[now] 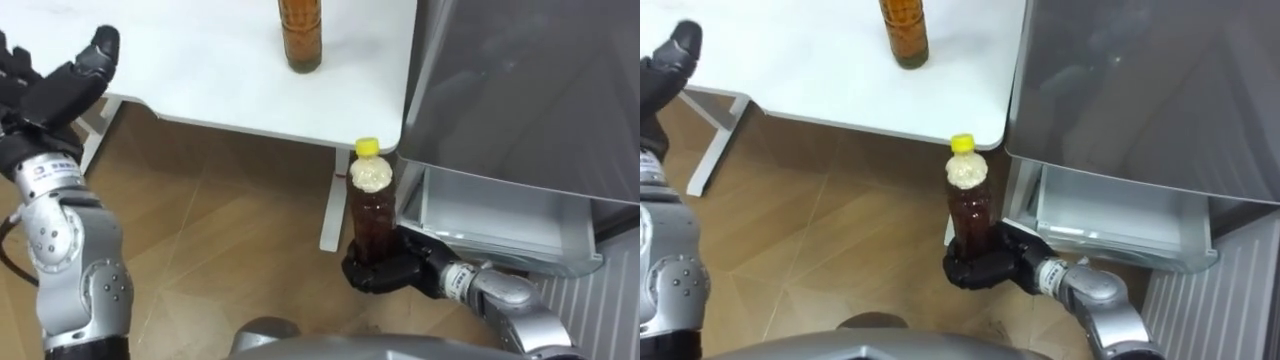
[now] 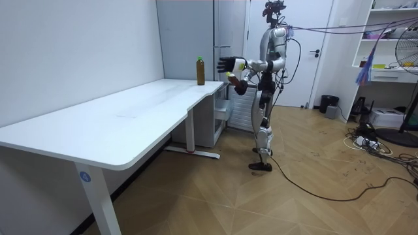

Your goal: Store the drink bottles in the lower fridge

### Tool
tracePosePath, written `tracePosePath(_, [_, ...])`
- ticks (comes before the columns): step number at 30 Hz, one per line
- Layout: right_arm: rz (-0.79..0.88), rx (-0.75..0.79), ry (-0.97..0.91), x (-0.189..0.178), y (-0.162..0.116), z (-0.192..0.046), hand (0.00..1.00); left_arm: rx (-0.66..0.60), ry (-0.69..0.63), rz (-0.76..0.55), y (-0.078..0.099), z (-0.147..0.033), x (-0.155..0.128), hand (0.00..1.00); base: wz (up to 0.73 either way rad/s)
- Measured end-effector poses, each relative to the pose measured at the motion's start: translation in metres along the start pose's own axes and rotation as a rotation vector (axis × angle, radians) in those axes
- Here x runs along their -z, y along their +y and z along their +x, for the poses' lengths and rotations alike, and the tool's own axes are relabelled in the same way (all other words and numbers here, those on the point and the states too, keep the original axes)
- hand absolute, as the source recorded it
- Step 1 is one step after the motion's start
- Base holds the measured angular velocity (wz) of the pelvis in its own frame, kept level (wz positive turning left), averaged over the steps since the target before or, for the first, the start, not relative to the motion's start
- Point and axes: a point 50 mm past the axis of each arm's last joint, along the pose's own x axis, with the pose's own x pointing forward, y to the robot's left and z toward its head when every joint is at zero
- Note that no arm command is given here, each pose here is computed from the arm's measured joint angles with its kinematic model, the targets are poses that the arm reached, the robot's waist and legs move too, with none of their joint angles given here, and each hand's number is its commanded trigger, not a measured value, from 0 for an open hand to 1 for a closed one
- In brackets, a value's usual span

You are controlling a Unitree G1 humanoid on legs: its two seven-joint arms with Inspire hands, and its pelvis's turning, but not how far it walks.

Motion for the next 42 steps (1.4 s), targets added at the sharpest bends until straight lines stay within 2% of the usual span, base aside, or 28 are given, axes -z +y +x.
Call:
tracePosePath(9, [0.025,0.025,-0.009,0.0,-0.001,0.0,1.0,-0.246,0.224,0.022,0.038,-0.007,0.05,0.0,0.0])
tracePosePath(17, [0.054,0.047,-0.027,-0.001,0.003,0.004,1.0,-0.375,0.474,0.146,0.066,-0.036,0.103,0.0,0.0])
tracePosePath(22, [0.045,0.045,-0.02,-0.001,0.005,0.006,1.0,-0.45,0.582,0.221,0.089,-0.055,0.121,0.0,0.0])
tracePosePath(30, [0.067,0.056,-0.011,0.0,0.005,0.007,1.0,-0.456,0.712,0.305,0.104,-0.079,0.14,0.0,0.0])
tracePosePath(32, [0.105,0.055,0.007,0.006,0.005,0.008,1.0,-0.448,0.792,0.343,0.111,-0.095,0.15,0.0,-0.04])
tracePosePath(35, [0.12,0.063,0.046,0.016,0.006,0.008,1.0,-0.446,0.865,0.37,0.116,-0.107,0.158,0.0,0.0])
tracePosePath(42, [0.118,0.074,0.065,0.02,0.004,0.007,1.0,-0.413,0.966,0.441,0.129,-0.126,0.166,0.0,-0.04])
